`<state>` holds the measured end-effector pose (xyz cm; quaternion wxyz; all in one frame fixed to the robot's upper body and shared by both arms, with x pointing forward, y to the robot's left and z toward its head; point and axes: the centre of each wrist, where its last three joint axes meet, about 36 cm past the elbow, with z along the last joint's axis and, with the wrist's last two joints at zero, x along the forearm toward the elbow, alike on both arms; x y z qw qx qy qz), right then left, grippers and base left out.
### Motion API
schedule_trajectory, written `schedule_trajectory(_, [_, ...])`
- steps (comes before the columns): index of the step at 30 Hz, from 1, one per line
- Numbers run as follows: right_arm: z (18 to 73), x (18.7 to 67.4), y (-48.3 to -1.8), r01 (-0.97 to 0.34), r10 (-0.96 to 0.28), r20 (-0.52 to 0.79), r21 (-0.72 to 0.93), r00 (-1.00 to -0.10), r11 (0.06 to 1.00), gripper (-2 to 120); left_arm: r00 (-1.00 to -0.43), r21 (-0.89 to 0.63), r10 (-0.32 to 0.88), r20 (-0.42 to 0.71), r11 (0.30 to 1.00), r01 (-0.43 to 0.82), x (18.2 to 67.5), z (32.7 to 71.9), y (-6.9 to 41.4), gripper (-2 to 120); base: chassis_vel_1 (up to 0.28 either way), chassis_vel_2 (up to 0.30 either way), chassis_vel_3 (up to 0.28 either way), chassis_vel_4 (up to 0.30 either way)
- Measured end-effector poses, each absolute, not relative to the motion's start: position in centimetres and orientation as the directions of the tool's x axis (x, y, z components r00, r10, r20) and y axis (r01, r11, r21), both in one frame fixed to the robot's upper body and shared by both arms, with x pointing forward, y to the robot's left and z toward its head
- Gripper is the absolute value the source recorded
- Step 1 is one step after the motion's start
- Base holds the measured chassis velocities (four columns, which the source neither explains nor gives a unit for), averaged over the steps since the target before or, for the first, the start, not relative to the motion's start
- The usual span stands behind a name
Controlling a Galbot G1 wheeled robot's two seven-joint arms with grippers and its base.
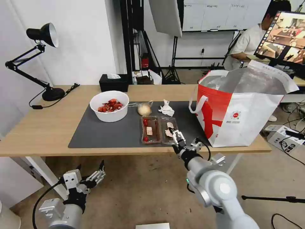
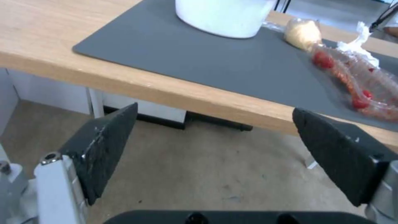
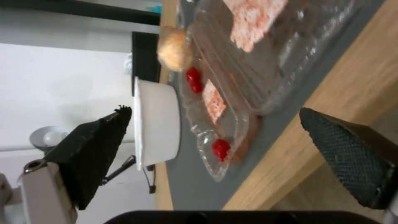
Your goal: Pick up the trash from the table and place it into the takeout bag.
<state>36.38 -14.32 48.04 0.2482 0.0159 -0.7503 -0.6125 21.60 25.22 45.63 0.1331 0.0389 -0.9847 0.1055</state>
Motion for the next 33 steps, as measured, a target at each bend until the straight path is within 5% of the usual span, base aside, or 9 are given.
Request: schedule_trajectory(33, [47.0, 38.3, -12.9, 0.308, -0.312, 0.367, 0.925, -0.876, 0.222, 100, -0.96, -0.201, -0.048, 0.274, 0.974, -0.106, 21.7, 45.4, 25.4, 100, 0.0, 0.0, 0.0, 0.0])
